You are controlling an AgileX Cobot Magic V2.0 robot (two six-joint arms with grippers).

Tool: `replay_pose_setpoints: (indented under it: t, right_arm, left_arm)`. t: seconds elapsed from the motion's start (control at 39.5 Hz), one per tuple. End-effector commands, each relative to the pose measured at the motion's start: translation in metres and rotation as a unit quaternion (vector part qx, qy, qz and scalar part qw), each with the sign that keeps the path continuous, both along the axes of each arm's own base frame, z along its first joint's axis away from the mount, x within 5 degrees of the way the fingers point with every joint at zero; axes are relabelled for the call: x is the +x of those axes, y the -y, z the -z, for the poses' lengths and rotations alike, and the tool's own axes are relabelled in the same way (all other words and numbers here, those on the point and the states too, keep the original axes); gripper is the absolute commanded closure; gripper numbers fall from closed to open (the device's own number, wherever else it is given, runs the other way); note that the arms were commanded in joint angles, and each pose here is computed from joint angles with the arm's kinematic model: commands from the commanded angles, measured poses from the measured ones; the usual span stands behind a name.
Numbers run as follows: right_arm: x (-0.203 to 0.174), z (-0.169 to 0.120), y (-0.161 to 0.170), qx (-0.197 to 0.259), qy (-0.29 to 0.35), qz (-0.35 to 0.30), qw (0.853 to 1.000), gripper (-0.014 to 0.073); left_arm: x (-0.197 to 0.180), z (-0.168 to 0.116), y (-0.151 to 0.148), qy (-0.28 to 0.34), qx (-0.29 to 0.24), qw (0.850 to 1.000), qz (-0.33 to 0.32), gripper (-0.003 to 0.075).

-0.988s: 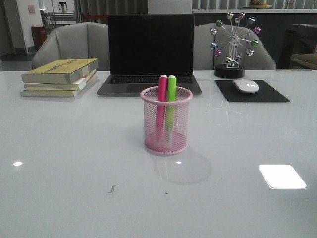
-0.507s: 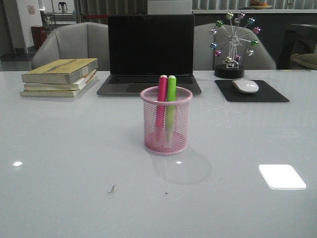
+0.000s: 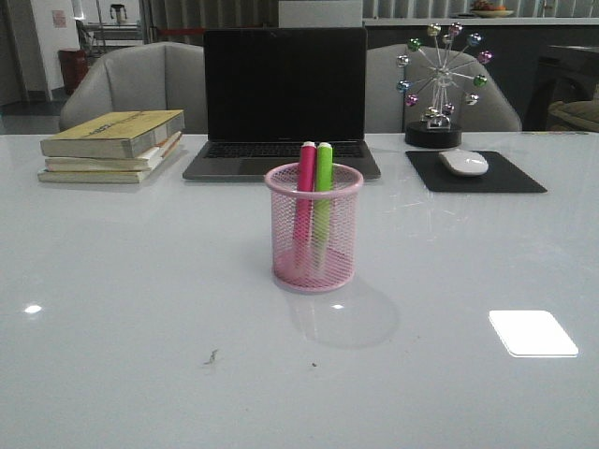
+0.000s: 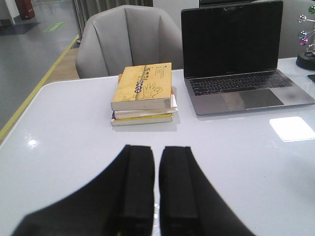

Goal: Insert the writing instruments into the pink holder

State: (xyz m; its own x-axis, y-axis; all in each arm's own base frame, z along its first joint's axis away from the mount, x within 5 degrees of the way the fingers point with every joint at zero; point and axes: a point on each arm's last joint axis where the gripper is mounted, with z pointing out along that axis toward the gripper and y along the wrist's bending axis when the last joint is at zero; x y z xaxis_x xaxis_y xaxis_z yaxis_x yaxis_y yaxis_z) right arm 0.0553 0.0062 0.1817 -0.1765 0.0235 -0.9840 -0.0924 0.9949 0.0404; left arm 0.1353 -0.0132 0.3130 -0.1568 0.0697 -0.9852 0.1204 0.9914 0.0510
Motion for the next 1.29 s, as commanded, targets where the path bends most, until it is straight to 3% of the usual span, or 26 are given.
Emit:
replay_pose_setpoints:
  t: [0.0,0.76,0.89,1.27]
  right_arm:
    - [0.0,-0.007,0.0,0.004,0.042,0.001,0.999,0.0537]
    - [0.0,-0.007,0.0,0.004,0.042,0.001,0.999,0.0537]
    - [0.0,-0.007,0.0,0.004,0.042,0.001,0.999,0.0537]
    - [0.0,-0.007,0.0,0.004,0.042,0.001,0.999,0.0537]
  left_arm:
    - [0.002,-0.017,-0.003,0.049,-0.01,0.999,-0.017,0.057]
    - [0.001,-0.017,-0.003,0.051,-0.01,0.998,-0.017,0.057]
    - [-0.006,-0.021,-0.004,0.064,-0.012,0.998,-0.019,0.0629]
    - [-0.04,-0.029,-0.006,0.13,-0.017,0.991,-0.018,0.0629]
